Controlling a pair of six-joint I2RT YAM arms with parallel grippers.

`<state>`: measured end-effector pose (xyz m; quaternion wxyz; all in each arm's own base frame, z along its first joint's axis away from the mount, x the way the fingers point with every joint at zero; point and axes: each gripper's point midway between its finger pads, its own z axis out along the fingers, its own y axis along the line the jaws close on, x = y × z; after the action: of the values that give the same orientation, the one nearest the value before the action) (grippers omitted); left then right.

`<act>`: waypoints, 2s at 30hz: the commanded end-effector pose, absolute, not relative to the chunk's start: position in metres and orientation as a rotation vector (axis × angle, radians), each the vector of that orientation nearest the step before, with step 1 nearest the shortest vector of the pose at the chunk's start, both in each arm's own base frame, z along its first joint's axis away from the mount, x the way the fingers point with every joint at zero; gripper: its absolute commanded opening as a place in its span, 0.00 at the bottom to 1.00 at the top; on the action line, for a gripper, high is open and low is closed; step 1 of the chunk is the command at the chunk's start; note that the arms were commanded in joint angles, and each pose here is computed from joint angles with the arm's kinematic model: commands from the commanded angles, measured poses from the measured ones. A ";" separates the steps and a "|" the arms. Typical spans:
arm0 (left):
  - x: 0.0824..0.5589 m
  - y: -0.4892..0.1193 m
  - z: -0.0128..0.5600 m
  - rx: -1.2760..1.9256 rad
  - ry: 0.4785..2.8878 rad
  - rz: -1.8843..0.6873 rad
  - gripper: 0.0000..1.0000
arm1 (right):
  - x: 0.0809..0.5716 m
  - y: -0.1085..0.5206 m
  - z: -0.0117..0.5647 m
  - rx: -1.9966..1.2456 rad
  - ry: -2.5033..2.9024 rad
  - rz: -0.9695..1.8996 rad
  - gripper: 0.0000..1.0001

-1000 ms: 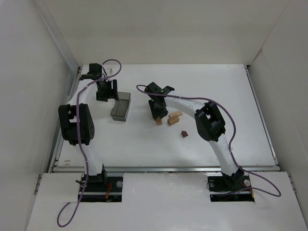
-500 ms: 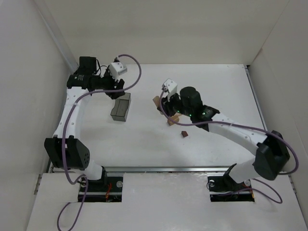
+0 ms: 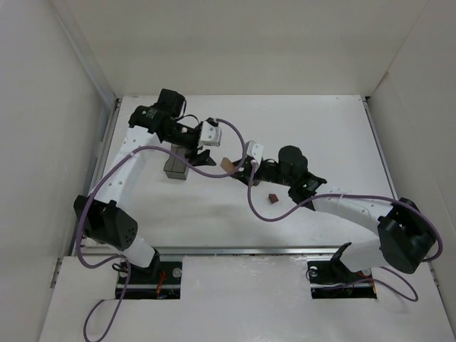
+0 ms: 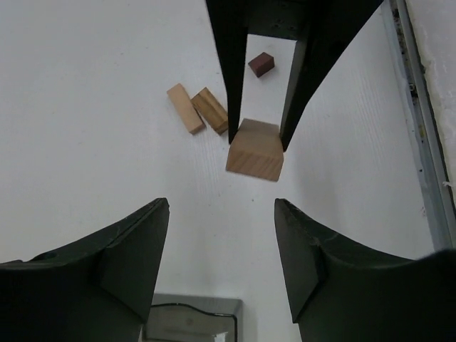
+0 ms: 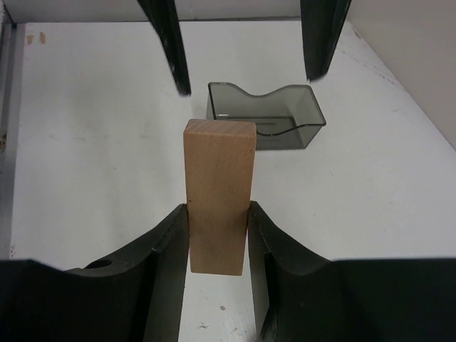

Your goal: Build the wood block tower

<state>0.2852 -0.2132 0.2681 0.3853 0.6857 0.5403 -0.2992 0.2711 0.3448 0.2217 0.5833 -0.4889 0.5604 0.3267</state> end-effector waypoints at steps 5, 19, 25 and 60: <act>0.267 -0.246 0.262 1.857 1.353 -0.720 0.55 | 0.276 0.357 0.262 -1.138 1.159 0.780 0.00; 0.269 -0.244 0.250 1.869 1.436 -0.672 0.42 | 0.279 0.357 0.267 -1.122 1.158 0.764 0.00; 0.266 -0.244 0.250 1.871 1.435 -0.689 0.36 | 0.279 0.357 0.267 -1.122 1.158 0.764 0.00; 0.324 -0.243 0.104 1.774 2.026 -0.264 0.03 | 0.300 0.197 0.242 -0.440 1.697 0.435 1.00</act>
<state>0.3232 -0.2439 0.0971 0.2068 0.6396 0.7315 -0.1145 0.3009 0.2128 0.2344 0.6008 -0.2285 0.7388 0.2024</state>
